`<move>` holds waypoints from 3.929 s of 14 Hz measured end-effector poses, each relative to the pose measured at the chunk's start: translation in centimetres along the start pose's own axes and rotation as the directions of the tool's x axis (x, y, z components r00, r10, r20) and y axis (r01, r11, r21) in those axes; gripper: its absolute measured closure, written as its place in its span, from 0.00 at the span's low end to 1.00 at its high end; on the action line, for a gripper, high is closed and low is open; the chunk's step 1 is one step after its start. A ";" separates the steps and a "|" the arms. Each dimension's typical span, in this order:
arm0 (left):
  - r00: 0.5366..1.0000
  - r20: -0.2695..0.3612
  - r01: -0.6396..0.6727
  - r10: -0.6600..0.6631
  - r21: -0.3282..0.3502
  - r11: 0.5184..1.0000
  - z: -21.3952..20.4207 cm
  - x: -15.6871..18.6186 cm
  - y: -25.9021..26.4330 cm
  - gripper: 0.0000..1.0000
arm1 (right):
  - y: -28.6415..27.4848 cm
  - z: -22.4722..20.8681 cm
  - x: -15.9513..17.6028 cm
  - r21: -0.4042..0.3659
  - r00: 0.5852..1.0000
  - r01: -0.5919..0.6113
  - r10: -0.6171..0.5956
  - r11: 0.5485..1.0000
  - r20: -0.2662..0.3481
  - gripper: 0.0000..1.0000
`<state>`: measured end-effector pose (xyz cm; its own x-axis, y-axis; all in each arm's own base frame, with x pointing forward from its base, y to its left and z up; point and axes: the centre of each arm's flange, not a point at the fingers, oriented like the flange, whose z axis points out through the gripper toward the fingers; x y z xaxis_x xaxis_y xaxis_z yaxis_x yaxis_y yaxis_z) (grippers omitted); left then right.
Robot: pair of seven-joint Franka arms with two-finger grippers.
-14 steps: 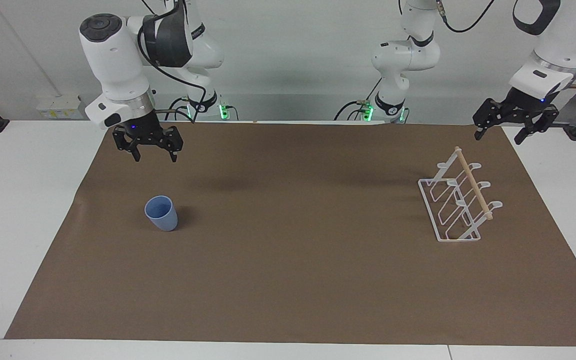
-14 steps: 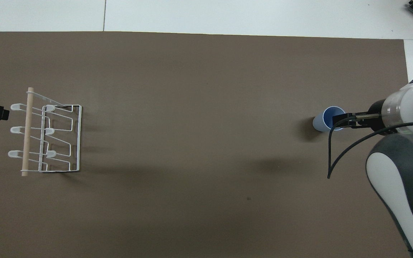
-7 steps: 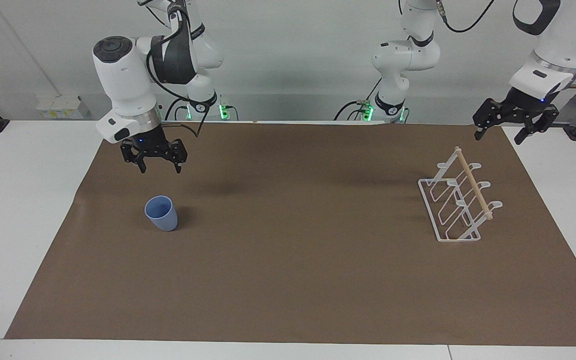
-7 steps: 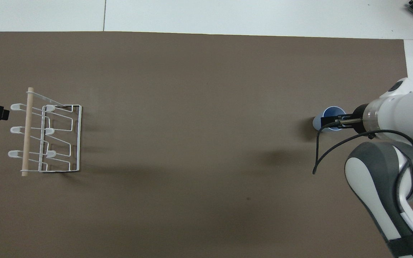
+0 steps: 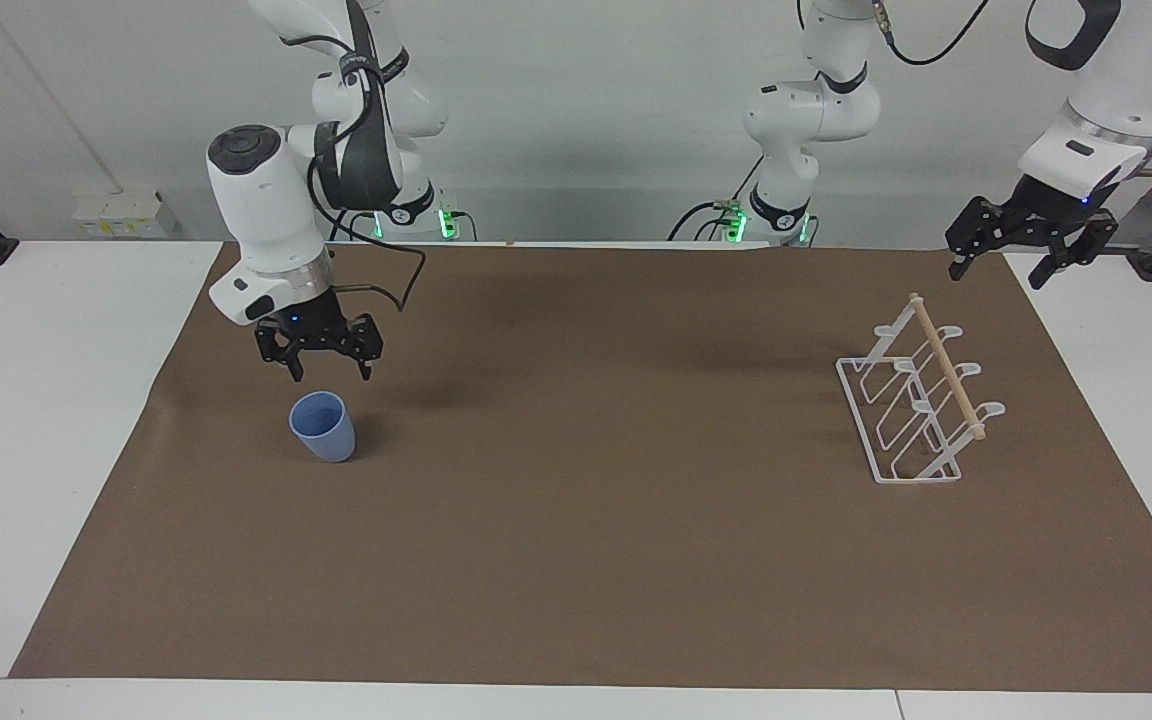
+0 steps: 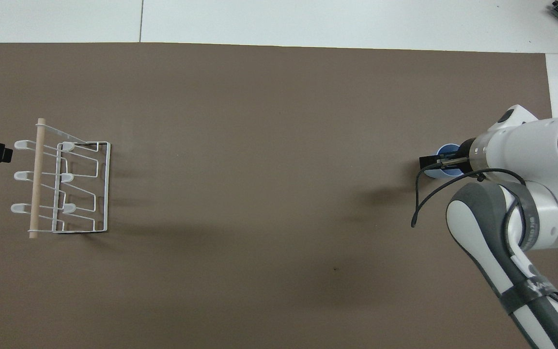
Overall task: Hang cup on cup holder
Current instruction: 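Move the right gripper to the light blue cup's rim, then close the right gripper on the cup rim, then lift the blue cup with the right gripper and tip it sideways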
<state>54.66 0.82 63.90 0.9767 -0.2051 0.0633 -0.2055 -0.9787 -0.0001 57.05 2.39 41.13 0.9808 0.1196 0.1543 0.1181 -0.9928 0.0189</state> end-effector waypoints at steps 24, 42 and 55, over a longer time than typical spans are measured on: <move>1.000 0.024 0.000 0.000 -0.006 1.000 0.2 -0.3 0.1 0.00 | 0.5 5.4 -1.0 0.015 0.999 0.035 -0.035 0.999 0.012 0.54; 0.999 0.034 0.001 0.000 -0.008 1.000 0.2 -0.4 0.1 0.00 | 1.5 5.1 -1.2 0.019 0.996 0.060 -0.061 0.998 0.064 0.95; 0.999 0.037 0.001 0.000 -0.008 1.000 0.3 -0.5 0.1 0.00 | 4.2 -5.7 0.6 0.039 0.972 0.142 -0.147 0.989 0.185 0.95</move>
<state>54.22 0.83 63.61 0.9784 -0.2050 0.0265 -0.2053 -0.9787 0.0083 57.29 -1.74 46.97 0.9644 0.2622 -0.0354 0.2625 -0.9649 0.0026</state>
